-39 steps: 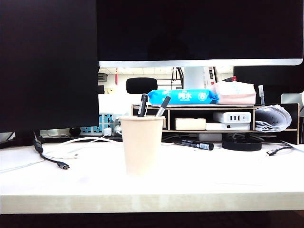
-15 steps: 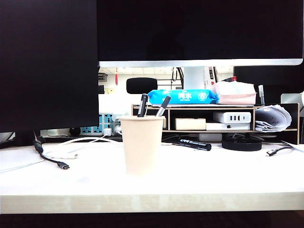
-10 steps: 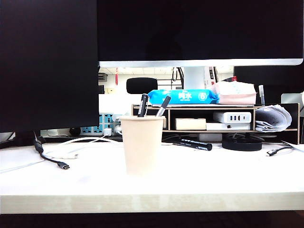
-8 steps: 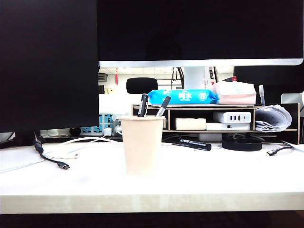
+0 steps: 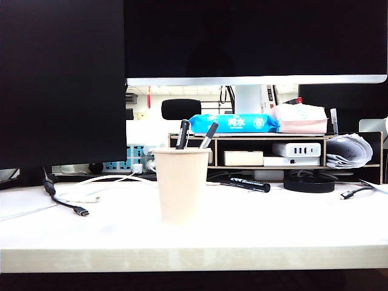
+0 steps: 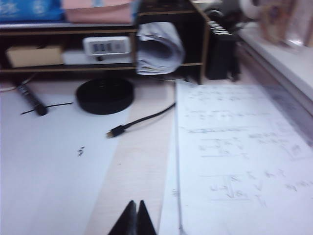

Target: Pick up the marker from the paper cup and put it on the table.

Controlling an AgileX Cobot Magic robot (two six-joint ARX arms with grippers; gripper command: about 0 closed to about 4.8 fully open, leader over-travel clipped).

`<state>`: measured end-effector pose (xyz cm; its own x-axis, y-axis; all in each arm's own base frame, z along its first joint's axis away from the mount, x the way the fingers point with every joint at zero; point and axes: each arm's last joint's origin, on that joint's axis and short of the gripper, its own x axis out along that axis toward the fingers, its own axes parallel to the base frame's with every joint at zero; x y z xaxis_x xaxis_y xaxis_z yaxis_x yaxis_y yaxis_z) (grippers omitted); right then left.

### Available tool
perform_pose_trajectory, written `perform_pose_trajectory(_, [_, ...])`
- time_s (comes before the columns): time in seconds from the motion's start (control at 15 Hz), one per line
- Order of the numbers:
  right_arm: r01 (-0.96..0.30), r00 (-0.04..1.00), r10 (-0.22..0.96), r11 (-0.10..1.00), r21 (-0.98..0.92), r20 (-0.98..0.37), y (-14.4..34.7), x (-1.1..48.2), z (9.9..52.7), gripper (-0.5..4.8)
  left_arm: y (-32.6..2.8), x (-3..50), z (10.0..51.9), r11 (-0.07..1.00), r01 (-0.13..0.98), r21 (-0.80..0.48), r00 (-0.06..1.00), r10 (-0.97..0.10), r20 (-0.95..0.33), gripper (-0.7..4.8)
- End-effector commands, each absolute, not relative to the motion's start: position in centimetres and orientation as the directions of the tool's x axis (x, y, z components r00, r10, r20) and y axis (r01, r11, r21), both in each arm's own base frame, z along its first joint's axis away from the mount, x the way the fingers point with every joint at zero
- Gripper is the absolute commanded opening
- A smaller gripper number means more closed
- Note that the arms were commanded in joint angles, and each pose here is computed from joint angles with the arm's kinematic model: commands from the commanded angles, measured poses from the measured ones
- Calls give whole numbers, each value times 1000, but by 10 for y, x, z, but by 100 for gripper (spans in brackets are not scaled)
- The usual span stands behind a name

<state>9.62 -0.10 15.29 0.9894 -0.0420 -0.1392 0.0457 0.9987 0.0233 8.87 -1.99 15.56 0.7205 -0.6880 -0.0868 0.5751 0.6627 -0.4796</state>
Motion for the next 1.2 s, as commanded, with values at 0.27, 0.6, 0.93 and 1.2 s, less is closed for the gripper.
perform_pose_trajectory(0.27, [29,991,-30,1000,-5,-129,1,97,153,-1,-20,89,154,662,572,-485,717,-690,-97,-5])
perform_pose_trajectory(0.6, [28,991,-30,1000,-14,-127,1,97,153,-1,-20,89,154,662,572,-485,717,-690,-97,-5])
perform_pose_trajectory(0.93, [28,992,-30,1000,-14,-124,1,97,154,-1,-20,89,154,662,572,-485,717,-690,-97,-5])
perform_pose_trajectory(1.2, [28,992,-30,1000,-14,-124,1,97,154,-1,-20,89,154,662,571,-485,717,-690,-97,-5])
